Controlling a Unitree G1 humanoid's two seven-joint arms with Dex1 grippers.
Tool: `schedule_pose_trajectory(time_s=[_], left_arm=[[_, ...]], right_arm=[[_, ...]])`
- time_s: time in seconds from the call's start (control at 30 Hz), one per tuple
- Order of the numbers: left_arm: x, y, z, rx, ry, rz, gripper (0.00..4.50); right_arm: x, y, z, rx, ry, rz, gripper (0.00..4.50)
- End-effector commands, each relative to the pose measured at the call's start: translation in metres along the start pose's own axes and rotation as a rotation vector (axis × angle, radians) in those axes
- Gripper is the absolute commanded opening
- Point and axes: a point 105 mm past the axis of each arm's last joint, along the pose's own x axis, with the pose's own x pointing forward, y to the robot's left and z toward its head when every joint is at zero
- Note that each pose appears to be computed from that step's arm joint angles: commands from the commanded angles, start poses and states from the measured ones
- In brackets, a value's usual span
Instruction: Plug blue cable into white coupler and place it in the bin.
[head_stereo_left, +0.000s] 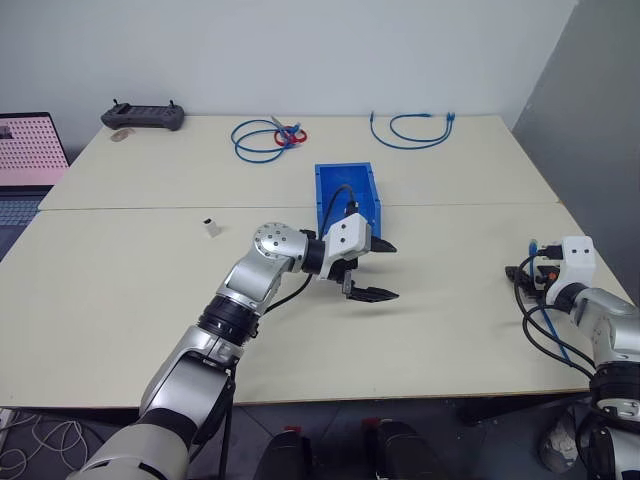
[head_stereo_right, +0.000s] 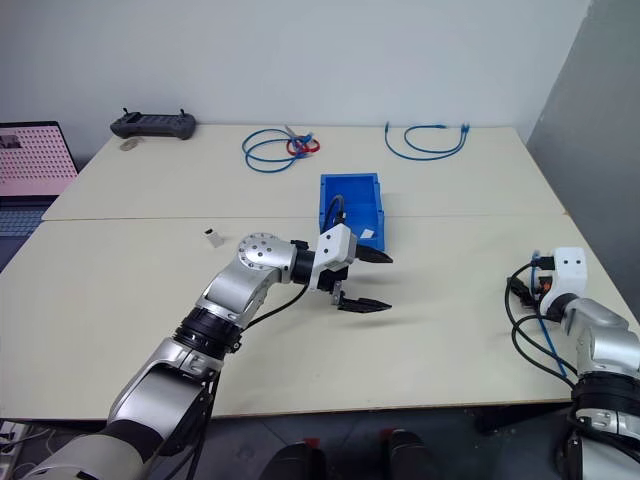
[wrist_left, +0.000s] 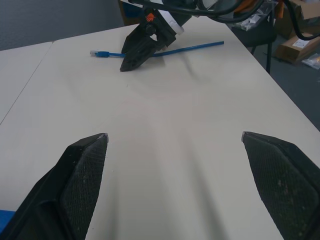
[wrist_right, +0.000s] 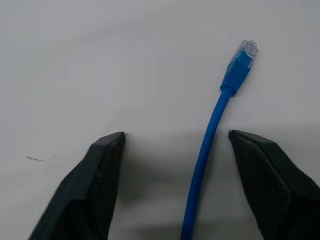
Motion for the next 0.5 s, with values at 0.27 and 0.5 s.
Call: schedule_pose_trajectory(time_s=[0.27,0.5], left_arm=[[-0.006,0.003,0.012,0.027,-0.051,0.032,4.5],[-0.011,-0.008,0.008,0.029,-0.042,0.007,4.5]], right_arm=[[0.002,0.004,-0.018,-0.003,0.051,0.018,0.83],[0.0,0.019,-0.004,-0.111,0.013,0.074,0.01]])
